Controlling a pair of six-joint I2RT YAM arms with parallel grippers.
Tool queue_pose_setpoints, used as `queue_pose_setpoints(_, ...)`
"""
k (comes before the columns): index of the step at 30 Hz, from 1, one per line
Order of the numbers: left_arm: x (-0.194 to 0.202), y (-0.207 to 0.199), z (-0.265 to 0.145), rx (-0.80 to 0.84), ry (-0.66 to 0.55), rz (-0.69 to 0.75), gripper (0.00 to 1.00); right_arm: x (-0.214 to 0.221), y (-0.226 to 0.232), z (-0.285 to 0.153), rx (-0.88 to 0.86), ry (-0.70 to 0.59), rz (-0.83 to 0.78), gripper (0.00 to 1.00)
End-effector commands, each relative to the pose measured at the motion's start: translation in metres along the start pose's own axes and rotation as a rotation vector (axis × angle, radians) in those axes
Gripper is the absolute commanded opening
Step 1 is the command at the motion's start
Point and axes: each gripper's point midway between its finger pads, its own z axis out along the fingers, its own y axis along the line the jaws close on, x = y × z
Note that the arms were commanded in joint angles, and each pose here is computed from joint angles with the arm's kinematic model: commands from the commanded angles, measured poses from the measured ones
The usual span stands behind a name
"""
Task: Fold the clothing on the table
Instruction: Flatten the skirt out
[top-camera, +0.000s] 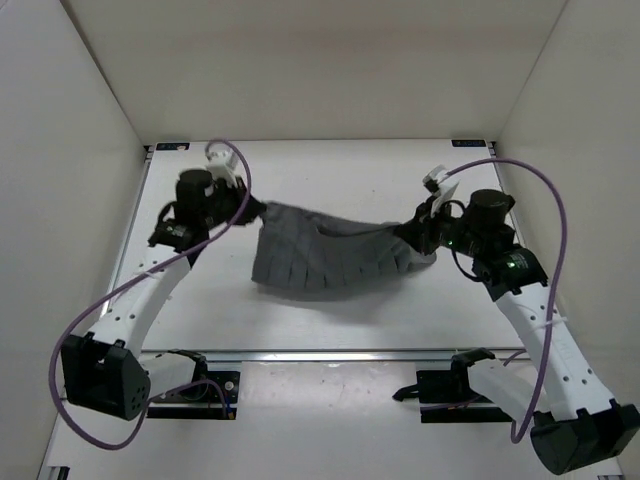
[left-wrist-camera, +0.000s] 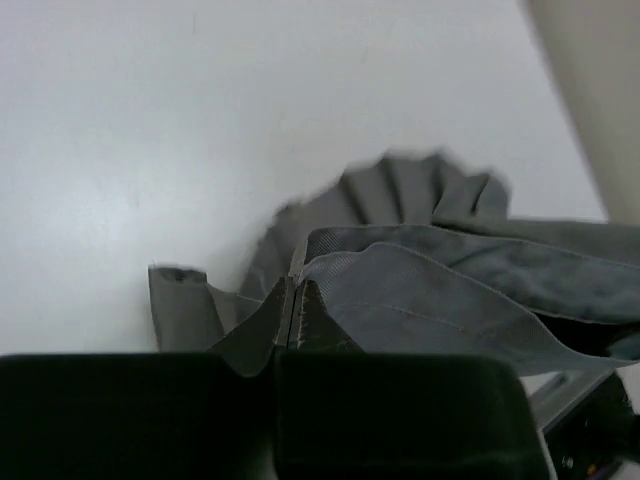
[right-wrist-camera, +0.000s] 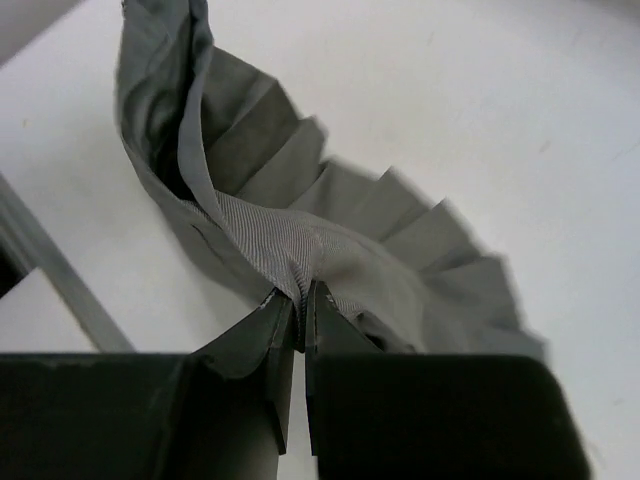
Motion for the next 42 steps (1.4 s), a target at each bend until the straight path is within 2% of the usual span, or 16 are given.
queue_pose_setpoints(1, 0.095, 0.021, 0.01, -0.056, 0.184, -0.097, 0.0, 0.055, 0.006, 0.016, -0.047, 0.136, 0.122, 0.0)
queue_pose_setpoints(2, 0.104, 0.022, 0.015, -0.06, 0.186, -0.096, 0.0, 0.076, 0.006, 0.022, -0.044, 0.192, 0.177, 0.0)
queue_pose_setpoints(5, 0.155, 0.035, 0.027, -0.068, 0.297, -0.144, 0.0, 0.121, 0.001, 0.029, 0.0, 0.309, 0.265, 0.0)
queue_pose_setpoints(8, 0.18, 0.041, 0.037, -0.061, 0.359, -0.174, 0.21, 0.147, -0.006, 0.03, 0.033, 0.364, 0.318, 0.0)
queue_pose_setpoints(9, 0.184, 0.042, 0.04, -0.058, 0.364, -0.183, 0.33, 0.154, -0.011, 0.03, 0.046, 0.375, 0.334, 0.0)
queue_pose_setpoints(12, 0.186, 0.044, 0.046, -0.055, 0.352, -0.192, 0.45, 0.162, -0.018, 0.029, 0.069, 0.392, 0.331, 0.0)
queue_pose_setpoints(19, 0.193, 0.05, 0.05, -0.097, 0.379, -0.176, 0.55, 0.169, -0.019, 0.031, 0.062, 0.395, 0.344, 0.0)
queue_pose_setpoints(28, 0.216, 0.066, 0.055, -0.172, 0.446, -0.184, 0.55, 0.165, -0.02, 0.031, 0.062, 0.381, 0.334, 0.0)
queue_pose_setpoints(30, 0.221, 0.062, 0.058, -0.158, 0.46, -0.178, 0.55, 0.168, -0.019, 0.032, 0.057, 0.391, 0.34, 0.0)
queue_pose_setpoints(34, 0.212, 0.047, 0.065, -0.079, 0.42, -0.204, 0.38, 0.167, -0.019, 0.032, 0.057, 0.382, 0.332, 0.0)
queue_pose_setpoints(36, 0.203, 0.038, 0.068, -0.035, 0.382, -0.215, 0.16, 0.168, -0.017, 0.032, 0.047, 0.383, 0.321, 0.0)
queue_pose_setpoints(37, 0.199, 0.034, 0.068, -0.014, 0.375, -0.223, 0.0, 0.173, -0.018, 0.032, 0.047, 0.394, 0.333, 0.0)
queue_pose_setpoints(39, 0.188, 0.024, 0.069, 0.029, 0.349, -0.218, 0.0, 0.166, -0.016, 0.033, 0.034, 0.38, 0.316, 0.01)
queue_pose_setpoints(42, 0.143, 0.022, 0.075, 0.029, 0.246, -0.194, 0.0, 0.142, -0.019, 0.045, -0.005, 0.339, 0.304, 0.0)
